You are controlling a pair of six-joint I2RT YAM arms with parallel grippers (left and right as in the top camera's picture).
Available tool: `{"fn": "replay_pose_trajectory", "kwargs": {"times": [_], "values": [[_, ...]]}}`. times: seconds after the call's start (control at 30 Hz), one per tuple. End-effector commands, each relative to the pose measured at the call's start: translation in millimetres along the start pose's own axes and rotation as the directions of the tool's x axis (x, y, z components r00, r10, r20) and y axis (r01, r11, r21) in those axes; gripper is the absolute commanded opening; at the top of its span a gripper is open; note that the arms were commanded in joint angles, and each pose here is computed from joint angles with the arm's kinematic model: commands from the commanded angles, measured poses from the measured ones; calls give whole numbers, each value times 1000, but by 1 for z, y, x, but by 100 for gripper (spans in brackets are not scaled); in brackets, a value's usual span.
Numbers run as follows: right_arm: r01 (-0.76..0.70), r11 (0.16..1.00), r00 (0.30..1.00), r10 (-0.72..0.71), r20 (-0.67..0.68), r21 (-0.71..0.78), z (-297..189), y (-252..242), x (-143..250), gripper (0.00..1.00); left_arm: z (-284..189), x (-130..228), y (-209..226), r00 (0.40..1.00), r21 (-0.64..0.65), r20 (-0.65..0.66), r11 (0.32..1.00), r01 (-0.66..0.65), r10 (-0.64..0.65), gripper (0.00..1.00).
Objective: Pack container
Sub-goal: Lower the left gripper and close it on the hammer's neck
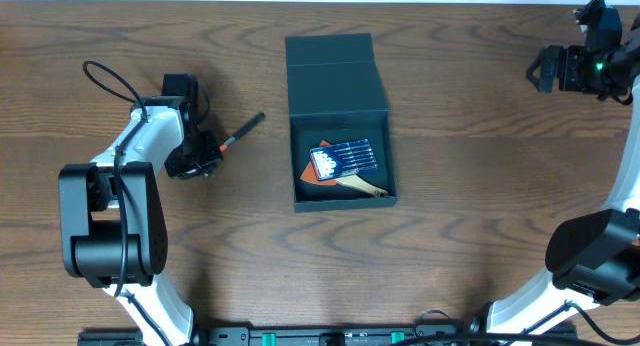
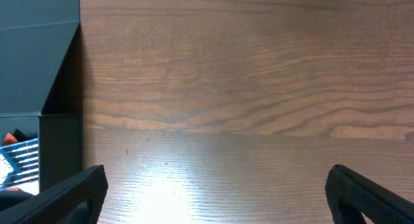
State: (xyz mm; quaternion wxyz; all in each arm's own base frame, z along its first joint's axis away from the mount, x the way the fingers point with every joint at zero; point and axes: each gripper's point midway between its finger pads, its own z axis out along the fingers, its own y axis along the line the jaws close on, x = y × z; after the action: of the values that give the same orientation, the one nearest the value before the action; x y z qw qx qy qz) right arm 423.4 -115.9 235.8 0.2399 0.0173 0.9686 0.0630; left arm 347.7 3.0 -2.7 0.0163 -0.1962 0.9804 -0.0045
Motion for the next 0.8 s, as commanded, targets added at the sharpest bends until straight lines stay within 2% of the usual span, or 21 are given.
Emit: {"fn": "replay_pose_trajectory", "kwargs": {"times": [0.0,0.13,0.77], "values": [[4,1000,1000,-4,-6,-22,4,6,0,99,8,3,6,1000,-29,-16,1000,3,-3,19],[4,1000,1000,-4,-6,-22,4,6,0,99,8,3,6,1000,-29,-17,1000,3,-3,7],[4,1000,1000,-4,-7,-22,4,6,0,99,8,4,6,1000,-30,-20,1000,-2,1,6]]}}
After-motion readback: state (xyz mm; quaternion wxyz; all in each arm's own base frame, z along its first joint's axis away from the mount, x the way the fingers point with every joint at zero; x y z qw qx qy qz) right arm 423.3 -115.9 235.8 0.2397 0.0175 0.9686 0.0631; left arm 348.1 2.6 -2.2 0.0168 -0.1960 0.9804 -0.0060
